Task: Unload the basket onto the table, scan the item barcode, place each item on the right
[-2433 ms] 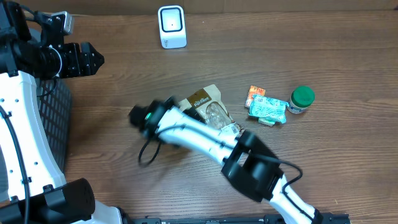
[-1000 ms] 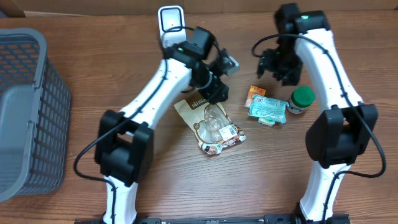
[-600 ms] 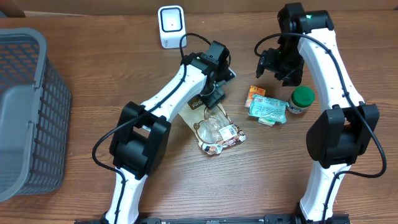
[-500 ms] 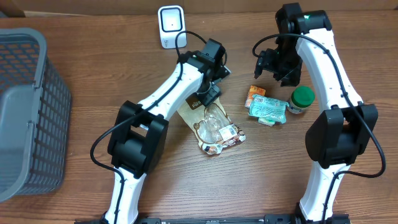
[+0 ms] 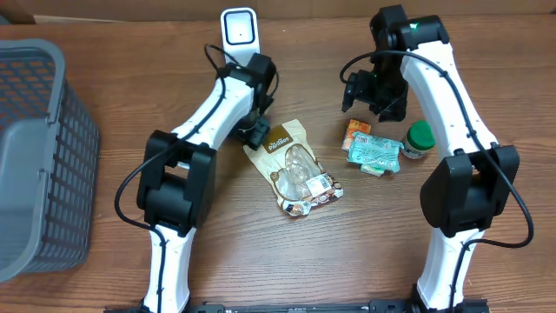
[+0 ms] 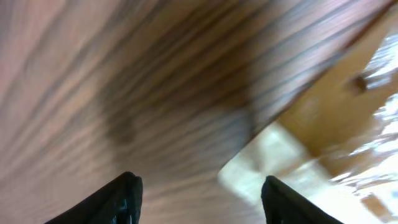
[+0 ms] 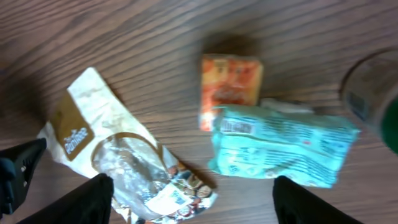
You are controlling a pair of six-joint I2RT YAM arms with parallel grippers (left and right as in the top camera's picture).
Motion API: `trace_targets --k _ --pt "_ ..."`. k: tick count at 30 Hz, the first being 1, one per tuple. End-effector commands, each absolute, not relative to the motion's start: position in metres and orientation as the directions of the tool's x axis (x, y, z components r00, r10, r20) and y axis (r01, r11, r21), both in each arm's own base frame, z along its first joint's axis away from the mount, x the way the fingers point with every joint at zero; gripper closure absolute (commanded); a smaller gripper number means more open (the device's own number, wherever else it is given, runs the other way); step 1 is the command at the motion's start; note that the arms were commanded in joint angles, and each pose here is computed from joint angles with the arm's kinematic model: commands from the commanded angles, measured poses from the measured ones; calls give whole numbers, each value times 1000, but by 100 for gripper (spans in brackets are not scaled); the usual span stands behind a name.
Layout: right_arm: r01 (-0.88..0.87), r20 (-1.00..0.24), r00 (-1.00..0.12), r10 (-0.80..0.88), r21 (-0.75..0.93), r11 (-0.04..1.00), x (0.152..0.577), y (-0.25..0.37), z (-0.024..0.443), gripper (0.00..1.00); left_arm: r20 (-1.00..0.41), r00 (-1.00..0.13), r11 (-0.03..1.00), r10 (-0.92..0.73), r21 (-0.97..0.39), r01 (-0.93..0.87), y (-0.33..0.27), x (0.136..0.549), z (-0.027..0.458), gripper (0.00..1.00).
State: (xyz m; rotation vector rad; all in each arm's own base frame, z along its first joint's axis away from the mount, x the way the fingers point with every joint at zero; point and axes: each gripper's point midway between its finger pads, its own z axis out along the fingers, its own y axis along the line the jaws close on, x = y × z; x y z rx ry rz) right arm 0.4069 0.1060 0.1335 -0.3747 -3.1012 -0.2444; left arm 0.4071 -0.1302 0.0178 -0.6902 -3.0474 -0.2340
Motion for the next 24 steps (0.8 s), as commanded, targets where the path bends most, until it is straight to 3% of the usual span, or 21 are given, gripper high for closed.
trace_targets --k 1,6,11,14,19,24 --pt "177 7 -984 179 185 967 404 133 136 24 85 -962 948 259 168 270 -102 401 13 41" --pt "130 6 -991 131 179 975 400 162 113 35 46 -983 974 176 139 181 -81 407 38 45" --pt "89 -1 -996 90 68 994 396 167 77 46 -162 -978 991 128 60 120 -76 423 111 43" --pt "54 -16 -998 55 18 998 399 170 53 53 -316 -944 995 97 45 88 -66 427 169 36" --pt "11 -53 -999 4 -132 991 405 161 30 55 -475 -878 998 57 28 49 -52 427 227 17" --pt "-151 -29 -987 -156 -117 982 402 188 7 55 -514 -857 1000 27 19 20 -41 425 244 14"
